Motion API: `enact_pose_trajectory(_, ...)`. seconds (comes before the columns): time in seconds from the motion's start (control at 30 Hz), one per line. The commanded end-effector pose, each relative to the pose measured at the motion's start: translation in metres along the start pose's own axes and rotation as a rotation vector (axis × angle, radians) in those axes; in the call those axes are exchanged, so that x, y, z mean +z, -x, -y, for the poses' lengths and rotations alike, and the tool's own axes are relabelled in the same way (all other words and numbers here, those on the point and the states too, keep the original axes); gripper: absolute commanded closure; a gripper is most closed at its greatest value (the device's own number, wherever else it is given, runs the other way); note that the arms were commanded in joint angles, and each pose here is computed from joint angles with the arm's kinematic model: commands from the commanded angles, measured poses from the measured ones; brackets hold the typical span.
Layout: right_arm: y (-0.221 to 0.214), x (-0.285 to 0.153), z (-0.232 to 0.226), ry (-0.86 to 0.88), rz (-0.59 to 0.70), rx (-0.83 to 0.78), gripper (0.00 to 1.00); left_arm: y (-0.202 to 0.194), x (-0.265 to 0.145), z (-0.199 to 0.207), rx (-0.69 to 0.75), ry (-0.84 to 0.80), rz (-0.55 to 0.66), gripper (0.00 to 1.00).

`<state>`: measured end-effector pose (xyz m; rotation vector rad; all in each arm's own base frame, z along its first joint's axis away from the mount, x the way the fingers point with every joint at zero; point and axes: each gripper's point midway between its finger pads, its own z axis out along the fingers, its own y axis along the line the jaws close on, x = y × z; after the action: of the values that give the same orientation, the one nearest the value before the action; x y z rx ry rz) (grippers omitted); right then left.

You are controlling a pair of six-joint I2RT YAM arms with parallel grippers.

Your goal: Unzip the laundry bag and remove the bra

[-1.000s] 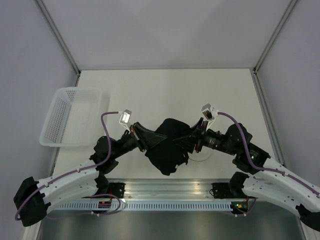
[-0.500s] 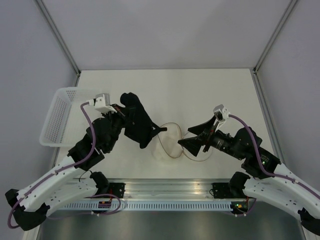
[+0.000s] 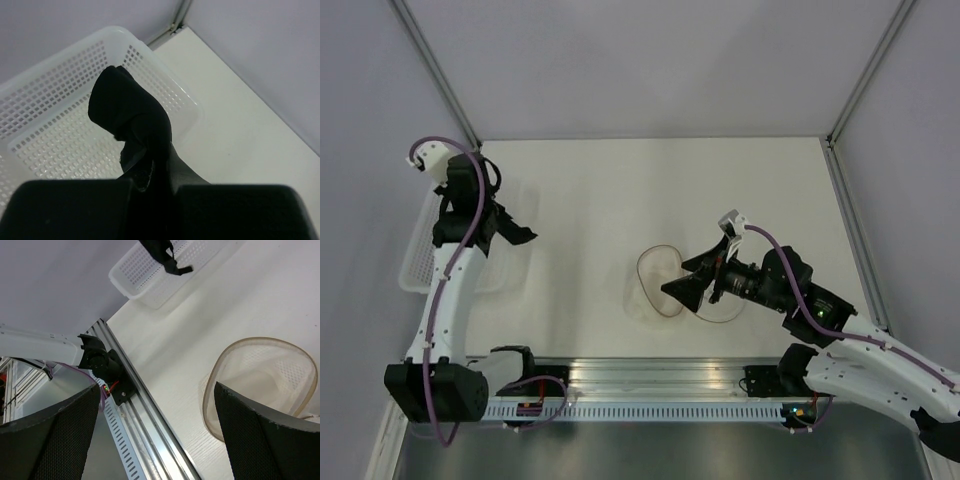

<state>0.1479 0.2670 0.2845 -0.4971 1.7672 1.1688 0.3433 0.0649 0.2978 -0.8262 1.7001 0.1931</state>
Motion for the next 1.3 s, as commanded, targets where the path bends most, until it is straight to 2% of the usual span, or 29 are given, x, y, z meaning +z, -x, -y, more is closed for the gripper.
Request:
enact_pose_trajectory(0.0,0.0,0.008,-0.008,0.055,0.001,0.005,0.02,0.042,0.024,-0.013,-0.08,0.048,0.027,0.98)
enact_pose_trajectory(0.17,-0.006,0.014,-0.009,0.074,-0.025,0.003,0.02,0.062,0.064,-0.044,-0.111,0.168,0.046,0.98)
enact_pose_trajectory(0.33,-0.012,0.018,-0.005,0.065,-0.047,-0.006,0.02,0.05,0.091,-0.064,-0.12,0.292,0.046,0.98)
enact_pose_trajectory(0.43,-0.017,0.017,-0.002,0.056,-0.064,-0.003,0.02,0.028,0.113,-0.067,-0.072,0.313,-0.01,0.98)
enact_pose_trajectory(0.6,-0.021,0.012,0.003,0.035,-0.06,-0.006,0.02,-0.039,0.137,-0.091,-0.012,0.38,-0.133,0.98)
enact_pose_trajectory(0.8,-0.029,0.01,0.008,0.021,-0.073,-0.002,0.02,-0.091,0.143,-0.12,-0.029,0.435,-0.23,0.98)
enact_pose_trajectory(0.97,-0.034,0.01,0.01,0.022,-0.078,-0.004,0.02,-0.081,0.136,-0.124,-0.063,0.411,-0.193,0.98)
enact_pose_trajectory(1.1,-0.035,0.01,0.009,0.036,-0.075,-0.003,0.02,-0.087,0.122,-0.13,-0.125,0.387,-0.213,0.97)
enact_pose_trajectory(1.13,-0.034,0.011,0.008,0.04,-0.074,-0.005,0.02,-0.099,0.113,-0.136,-0.124,0.405,-0.243,0.88)
enact_pose_trajectory(1.17,-0.035,0.011,0.008,0.043,-0.078,-0.006,0.02,-0.099,0.103,-0.138,-0.173,0.421,-0.241,0.59)
enact_pose_trajectory(1.2,-0.034,0.013,0.007,0.046,-0.076,-0.006,0.02,-0.101,0.095,-0.143,-0.195,0.454,-0.243,0.45)
enact_pose_trajectory(1.23,-0.036,0.013,0.007,0.049,-0.081,-0.007,0.02,-0.109,0.086,-0.149,-0.213,0.487,-0.262,0.27)
enact_pose_trajectory(1.27,-0.037,0.015,0.009,0.045,-0.088,-0.005,0.02,-0.119,0.074,-0.156,-0.246,0.531,-0.295,0.22)
